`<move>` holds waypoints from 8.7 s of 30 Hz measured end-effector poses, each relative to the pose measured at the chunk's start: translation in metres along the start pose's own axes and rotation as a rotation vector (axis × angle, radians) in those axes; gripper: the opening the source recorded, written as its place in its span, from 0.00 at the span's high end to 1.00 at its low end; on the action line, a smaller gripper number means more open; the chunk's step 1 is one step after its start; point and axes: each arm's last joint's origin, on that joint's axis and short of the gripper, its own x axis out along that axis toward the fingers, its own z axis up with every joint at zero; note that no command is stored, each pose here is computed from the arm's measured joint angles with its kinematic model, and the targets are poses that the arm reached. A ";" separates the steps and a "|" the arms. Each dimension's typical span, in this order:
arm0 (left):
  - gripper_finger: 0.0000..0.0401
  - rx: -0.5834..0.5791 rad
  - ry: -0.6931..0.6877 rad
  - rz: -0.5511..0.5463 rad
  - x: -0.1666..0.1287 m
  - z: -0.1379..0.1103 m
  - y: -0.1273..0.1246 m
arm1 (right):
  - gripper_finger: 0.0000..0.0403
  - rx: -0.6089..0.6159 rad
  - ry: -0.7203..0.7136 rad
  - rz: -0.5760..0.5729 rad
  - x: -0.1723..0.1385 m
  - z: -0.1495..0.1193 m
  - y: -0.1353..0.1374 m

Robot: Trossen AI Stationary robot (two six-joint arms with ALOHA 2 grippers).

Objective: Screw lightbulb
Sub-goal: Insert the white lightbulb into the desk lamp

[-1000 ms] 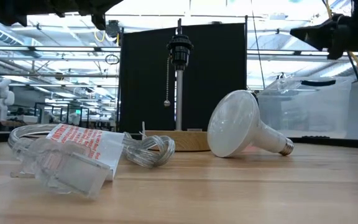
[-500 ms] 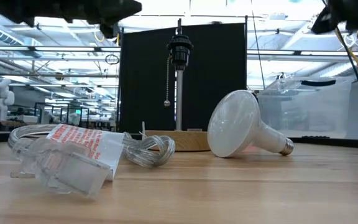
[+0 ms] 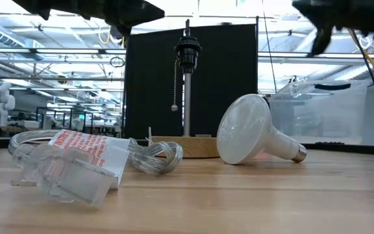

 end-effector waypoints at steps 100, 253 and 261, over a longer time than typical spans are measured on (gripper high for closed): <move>0.47 -0.277 0.320 0.204 0.089 -0.156 0.009 | 0.34 -0.517 1.444 0.119 0.108 -0.191 0.008; 1.00 0.195 0.344 -0.073 0.044 0.137 0.071 | 0.61 -0.500 0.286 -0.014 0.194 -0.071 -0.014; 1.00 0.194 0.381 -0.078 0.056 0.128 0.070 | 0.61 -0.494 0.302 -0.035 0.193 -0.072 -0.014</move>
